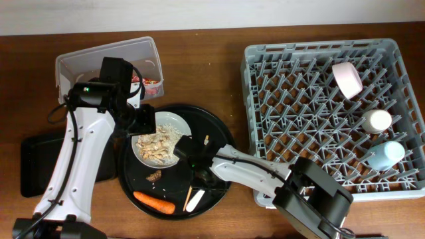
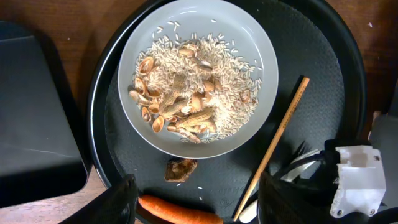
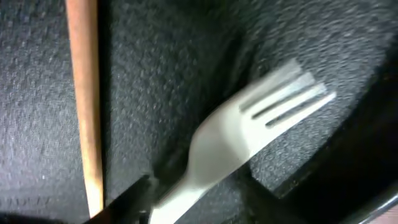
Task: Sort waste into correct bins and load items into the dishwasher rack
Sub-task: 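Grasp the white fork with the right gripper and stand it in the rack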
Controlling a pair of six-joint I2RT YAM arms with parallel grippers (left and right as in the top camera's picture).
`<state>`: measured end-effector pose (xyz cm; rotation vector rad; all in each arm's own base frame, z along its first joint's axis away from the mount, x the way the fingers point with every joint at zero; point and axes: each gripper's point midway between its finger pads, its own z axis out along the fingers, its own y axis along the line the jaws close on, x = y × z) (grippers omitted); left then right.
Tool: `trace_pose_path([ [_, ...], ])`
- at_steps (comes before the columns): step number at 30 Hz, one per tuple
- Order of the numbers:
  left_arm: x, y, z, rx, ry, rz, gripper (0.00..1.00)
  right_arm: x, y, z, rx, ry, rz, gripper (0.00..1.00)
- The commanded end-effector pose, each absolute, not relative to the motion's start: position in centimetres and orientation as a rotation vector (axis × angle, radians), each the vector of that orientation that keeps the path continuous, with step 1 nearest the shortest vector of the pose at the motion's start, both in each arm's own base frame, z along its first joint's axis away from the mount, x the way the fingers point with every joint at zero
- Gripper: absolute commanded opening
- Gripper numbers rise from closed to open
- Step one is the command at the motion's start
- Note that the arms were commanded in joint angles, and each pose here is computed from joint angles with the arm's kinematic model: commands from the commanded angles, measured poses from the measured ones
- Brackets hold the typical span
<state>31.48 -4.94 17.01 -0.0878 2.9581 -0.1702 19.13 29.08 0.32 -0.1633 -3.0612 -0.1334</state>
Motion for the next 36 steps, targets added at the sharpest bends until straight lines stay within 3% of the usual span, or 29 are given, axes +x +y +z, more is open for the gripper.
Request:
trace_pose_path([
  [1, 31.3, -4.6, 17.1, -0.080, 2.952, -0.158, 0.62, 19.8, 28.3, -0.1, -0.200, -3.103, -0.072, 0.36],
  [5, 31.3, -4.6, 17.1, -0.079, 2.951, -0.158, 0.61, 20.4, 28.9, 0.0, -0.240, -3.127, -0.107, 0.25],
  [11, 31.3, -4.6, 17.1, -0.079, 2.952, -0.158, 0.62, 21.4, 30.2, 0.1, -0.240, -3.157, -0.199, 0.20],
  [16, 31.3, -4.6, 17.1, -0.079, 2.951, -0.157, 0.62, 21.8, 31.0, 0.3, -0.239, -3.165, -0.254, 0.04],
  [20, 31.4, -4.6, 17.1, -0.079, 2.951, -0.157, 0.62, 21.8, 31.4, 1.1, -0.235, -3.164, -0.300, 0.04],
  [25, 31.3, -4.6, 17.1, -0.079, 2.951, -0.157, 0.62, 24.2, 30.2, 6.5, -0.185, -3.303, -0.405, 0.04],
  [28, 31.3, -4.6, 17.1, -0.079, 2.951, -0.157, 0.62, 25.7, 27.5, 11.2, -0.045, -3.379, -0.479, 0.04],
  [31, 31.4, -4.6, 17.1, -0.079, 2.951, -0.158, 0.62, 26.4, 18.8, 16.6, -0.095, -3.458, -0.372, 0.04],
  [36, 31.4, -4.6, 17.1, -0.080, 2.951, -0.159, 0.62, 27.3, 7.5, 18.3, -0.027, -3.487, -0.130, 0.04],
])
